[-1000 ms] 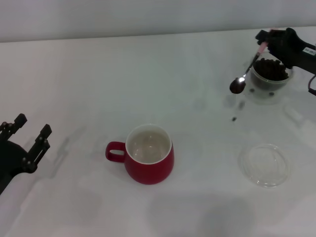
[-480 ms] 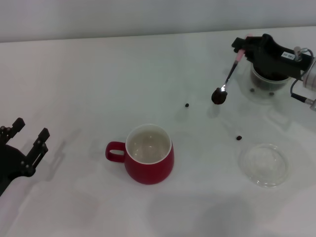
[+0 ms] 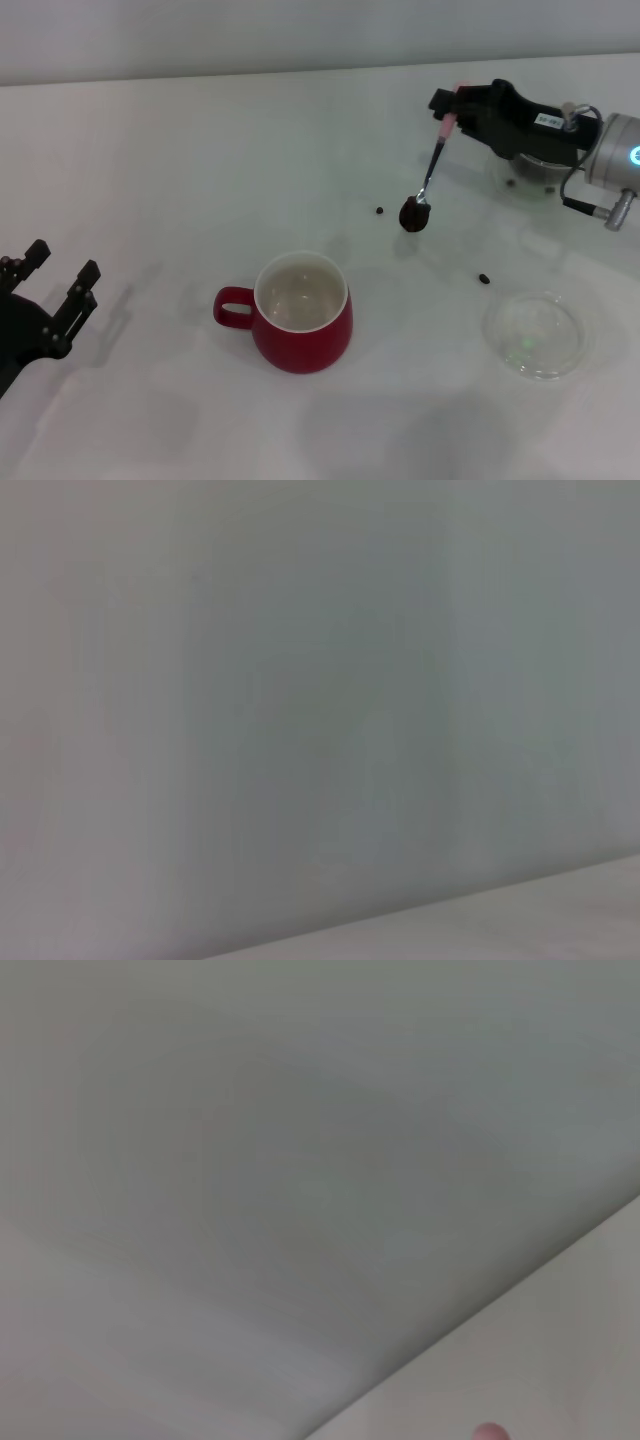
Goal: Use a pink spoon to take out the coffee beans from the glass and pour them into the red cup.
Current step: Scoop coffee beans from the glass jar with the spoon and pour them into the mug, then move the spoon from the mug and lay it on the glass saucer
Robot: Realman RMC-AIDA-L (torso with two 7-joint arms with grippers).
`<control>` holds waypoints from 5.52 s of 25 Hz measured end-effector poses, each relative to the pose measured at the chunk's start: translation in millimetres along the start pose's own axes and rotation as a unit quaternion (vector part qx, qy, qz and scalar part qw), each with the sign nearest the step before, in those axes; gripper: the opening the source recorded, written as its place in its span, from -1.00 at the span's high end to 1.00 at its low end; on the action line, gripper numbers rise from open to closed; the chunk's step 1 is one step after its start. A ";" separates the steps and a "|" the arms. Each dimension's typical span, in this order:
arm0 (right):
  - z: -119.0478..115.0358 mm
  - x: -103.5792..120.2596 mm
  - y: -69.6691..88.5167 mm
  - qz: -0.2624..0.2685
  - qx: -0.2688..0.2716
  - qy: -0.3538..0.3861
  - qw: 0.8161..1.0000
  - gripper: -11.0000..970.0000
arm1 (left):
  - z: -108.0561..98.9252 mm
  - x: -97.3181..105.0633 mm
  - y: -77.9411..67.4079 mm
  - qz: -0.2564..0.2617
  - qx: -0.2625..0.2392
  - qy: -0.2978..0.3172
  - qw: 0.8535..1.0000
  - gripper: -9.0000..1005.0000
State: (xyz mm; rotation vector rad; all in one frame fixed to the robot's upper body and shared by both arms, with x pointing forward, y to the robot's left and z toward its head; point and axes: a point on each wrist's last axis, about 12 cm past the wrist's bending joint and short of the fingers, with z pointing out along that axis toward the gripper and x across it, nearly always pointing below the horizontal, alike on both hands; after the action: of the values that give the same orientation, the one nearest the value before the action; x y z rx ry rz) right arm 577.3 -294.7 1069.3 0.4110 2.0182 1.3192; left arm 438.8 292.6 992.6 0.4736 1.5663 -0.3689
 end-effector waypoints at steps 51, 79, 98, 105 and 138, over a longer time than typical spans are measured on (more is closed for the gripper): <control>65.0 46.9 45.1 -0.175 -0.085 0.122 0.973 0.67 | -2.4 4.5 -2.1 -0.006 -0.006 0.013 1.000 -0.19; 61.9 59.8 51.3 -0.295 -0.148 0.106 0.938 0.67 | 4.8 3.5 -2.3 -0.009 -0.004 0.013 1.000 -0.19; 41.1 52.7 51.1 -0.245 -0.180 0.065 0.950 0.66 | 8.6 1.5 -0.7 -0.006 -0.003 0.010 1.000 -0.19; 20.1 42.0 38.9 -0.225 -0.168 0.029 0.959 0.66 | 9.4 1.6 2.1 -0.002 -0.006 0.014 1.000 -0.19; -134.3 54.4 -54.8 -0.171 -0.009 -0.116 0.978 0.66 | 26.1 -2.4 9.6 0.009 -0.006 0.020 1.000 -0.19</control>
State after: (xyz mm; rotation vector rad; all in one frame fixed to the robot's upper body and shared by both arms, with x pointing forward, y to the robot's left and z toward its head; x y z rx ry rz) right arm 451.2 -377.6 1034.2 0.1867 1.7835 1.0264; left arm 466.1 287.4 994.2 0.4874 1.6008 -0.3381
